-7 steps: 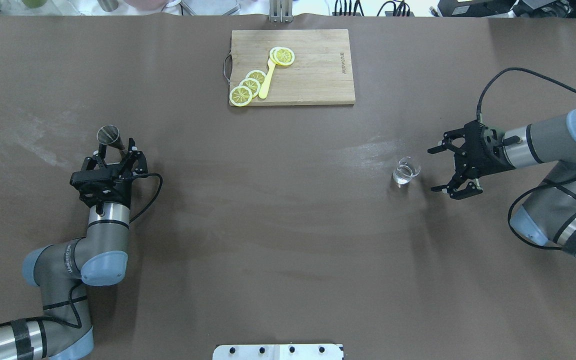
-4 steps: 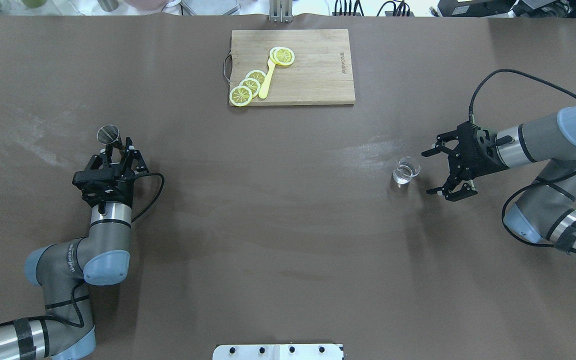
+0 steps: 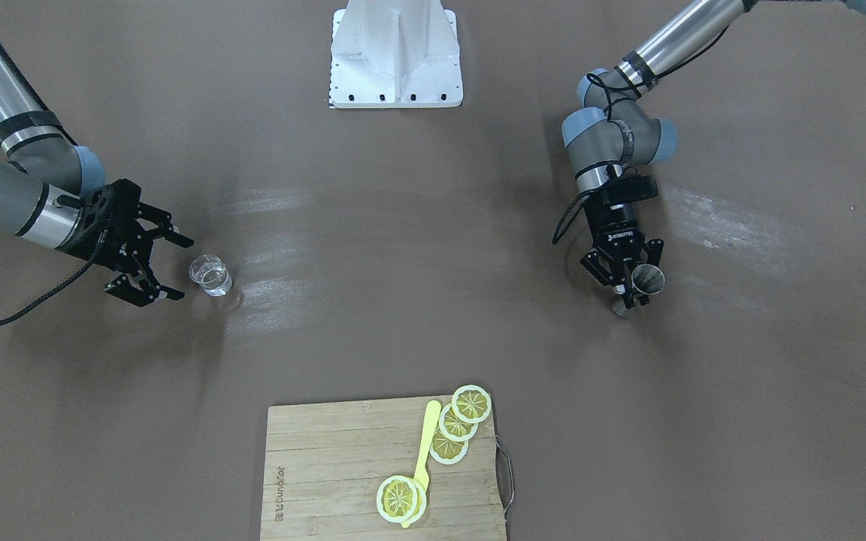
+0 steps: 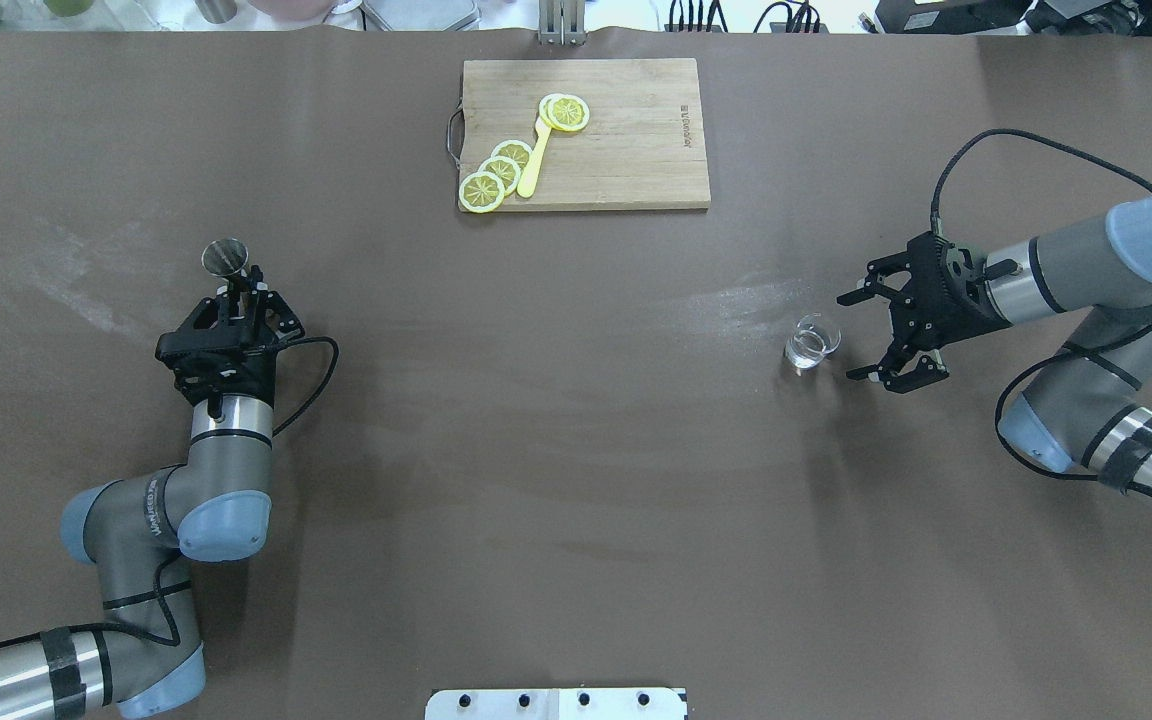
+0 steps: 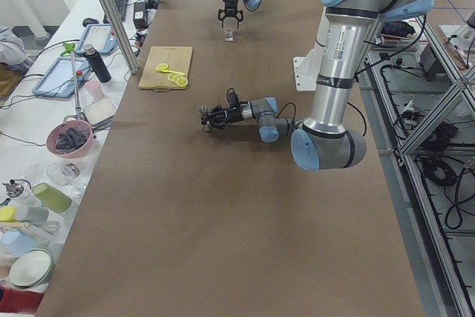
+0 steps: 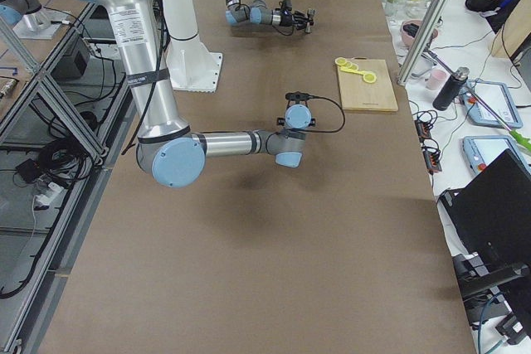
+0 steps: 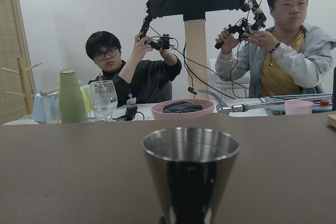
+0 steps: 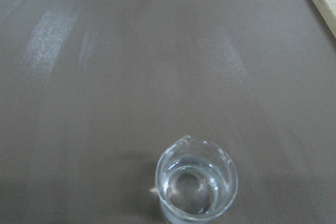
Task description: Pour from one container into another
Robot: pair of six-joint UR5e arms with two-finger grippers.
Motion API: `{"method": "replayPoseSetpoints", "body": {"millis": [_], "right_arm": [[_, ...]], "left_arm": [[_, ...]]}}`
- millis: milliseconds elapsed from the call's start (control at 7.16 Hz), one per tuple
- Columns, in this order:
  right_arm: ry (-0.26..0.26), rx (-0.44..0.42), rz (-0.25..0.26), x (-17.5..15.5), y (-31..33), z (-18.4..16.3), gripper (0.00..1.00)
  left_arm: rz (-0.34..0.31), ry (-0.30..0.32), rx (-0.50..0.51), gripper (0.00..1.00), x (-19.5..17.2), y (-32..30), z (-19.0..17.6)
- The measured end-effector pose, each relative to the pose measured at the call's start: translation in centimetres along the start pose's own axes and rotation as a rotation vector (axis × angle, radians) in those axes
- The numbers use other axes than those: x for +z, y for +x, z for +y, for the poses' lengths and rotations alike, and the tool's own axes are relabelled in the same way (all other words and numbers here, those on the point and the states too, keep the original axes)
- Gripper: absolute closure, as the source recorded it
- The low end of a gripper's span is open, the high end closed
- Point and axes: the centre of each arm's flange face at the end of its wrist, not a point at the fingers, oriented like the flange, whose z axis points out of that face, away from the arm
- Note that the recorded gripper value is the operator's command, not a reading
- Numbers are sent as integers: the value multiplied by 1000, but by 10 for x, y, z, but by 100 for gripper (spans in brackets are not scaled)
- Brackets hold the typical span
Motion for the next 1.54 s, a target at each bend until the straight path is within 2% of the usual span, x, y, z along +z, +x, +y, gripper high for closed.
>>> {"method": "replayPoseSetpoints", "body": {"millis": [419,698,977,1257,1536], "right_arm": [[1,12,3,13,16,-10,2],[0,15,-9,18,12,-9,2],[0,19,-18,21,9,-9,13],[3,20,-27,24,7,-12,25],[3,27,-46,26,4,-11,41]], "left_arm": [[101,3,81,100,-17,92,-87],[156,-8,79,100,-28,152,-106],[232,-36,69,100,-50,211,-126],[303,-19,257,100,-64,254,-159],[329,2,313,100,-71,271,-179]]}}
